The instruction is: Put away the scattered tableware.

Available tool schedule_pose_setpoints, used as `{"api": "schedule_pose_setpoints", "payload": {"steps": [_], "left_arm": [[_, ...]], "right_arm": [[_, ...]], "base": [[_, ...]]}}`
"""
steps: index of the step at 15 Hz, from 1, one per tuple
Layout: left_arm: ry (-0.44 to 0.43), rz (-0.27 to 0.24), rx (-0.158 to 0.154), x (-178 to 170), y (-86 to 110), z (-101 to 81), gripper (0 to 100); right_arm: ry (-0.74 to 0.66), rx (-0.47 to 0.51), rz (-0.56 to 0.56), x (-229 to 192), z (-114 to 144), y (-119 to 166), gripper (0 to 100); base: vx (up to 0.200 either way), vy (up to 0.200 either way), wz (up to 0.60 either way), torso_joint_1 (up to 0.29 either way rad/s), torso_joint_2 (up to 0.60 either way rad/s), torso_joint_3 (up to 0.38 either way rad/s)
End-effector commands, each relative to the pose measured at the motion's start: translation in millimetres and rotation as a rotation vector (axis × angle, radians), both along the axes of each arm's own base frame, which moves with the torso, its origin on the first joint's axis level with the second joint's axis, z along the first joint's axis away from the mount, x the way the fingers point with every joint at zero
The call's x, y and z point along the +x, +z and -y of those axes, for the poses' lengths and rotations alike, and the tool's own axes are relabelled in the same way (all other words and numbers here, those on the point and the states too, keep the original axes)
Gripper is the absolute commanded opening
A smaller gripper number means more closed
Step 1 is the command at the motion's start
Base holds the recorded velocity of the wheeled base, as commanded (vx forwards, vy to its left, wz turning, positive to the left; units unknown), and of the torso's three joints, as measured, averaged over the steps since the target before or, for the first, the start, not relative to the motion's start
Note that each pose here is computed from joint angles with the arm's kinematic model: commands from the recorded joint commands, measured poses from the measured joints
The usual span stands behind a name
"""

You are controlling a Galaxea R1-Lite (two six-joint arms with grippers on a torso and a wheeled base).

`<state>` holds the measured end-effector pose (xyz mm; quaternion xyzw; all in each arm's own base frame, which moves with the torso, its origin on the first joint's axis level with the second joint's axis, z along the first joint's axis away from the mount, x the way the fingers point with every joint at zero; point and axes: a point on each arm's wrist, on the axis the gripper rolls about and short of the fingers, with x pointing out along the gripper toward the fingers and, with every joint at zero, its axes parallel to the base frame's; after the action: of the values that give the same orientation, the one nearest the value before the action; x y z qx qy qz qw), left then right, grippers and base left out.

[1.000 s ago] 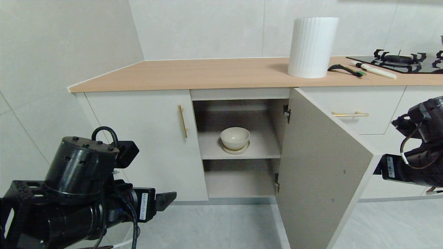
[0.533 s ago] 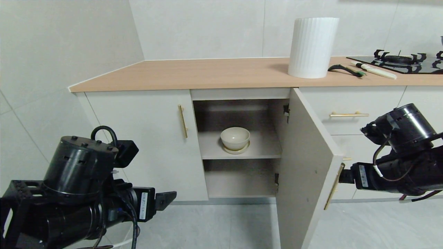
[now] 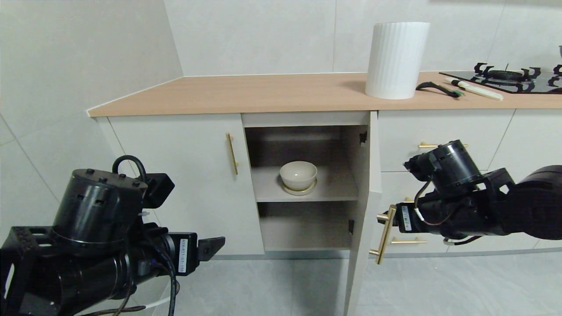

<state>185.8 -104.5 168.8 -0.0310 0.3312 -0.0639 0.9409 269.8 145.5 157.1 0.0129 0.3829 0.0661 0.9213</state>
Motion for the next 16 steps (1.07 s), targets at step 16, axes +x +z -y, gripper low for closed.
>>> {"api": "schedule_pose_setpoints", "payload": {"steps": [16], "left_arm": [[-0.007, 0.024, -0.011, -0.4, 0.8, 3.0, 100]], "right_arm": [[0.057, 0.12, 0.118, 58.7, -66.8, -44.5, 100]], "base": [[0.0, 0.0, 0.0, 0.0, 0.0, 0.0]]}}
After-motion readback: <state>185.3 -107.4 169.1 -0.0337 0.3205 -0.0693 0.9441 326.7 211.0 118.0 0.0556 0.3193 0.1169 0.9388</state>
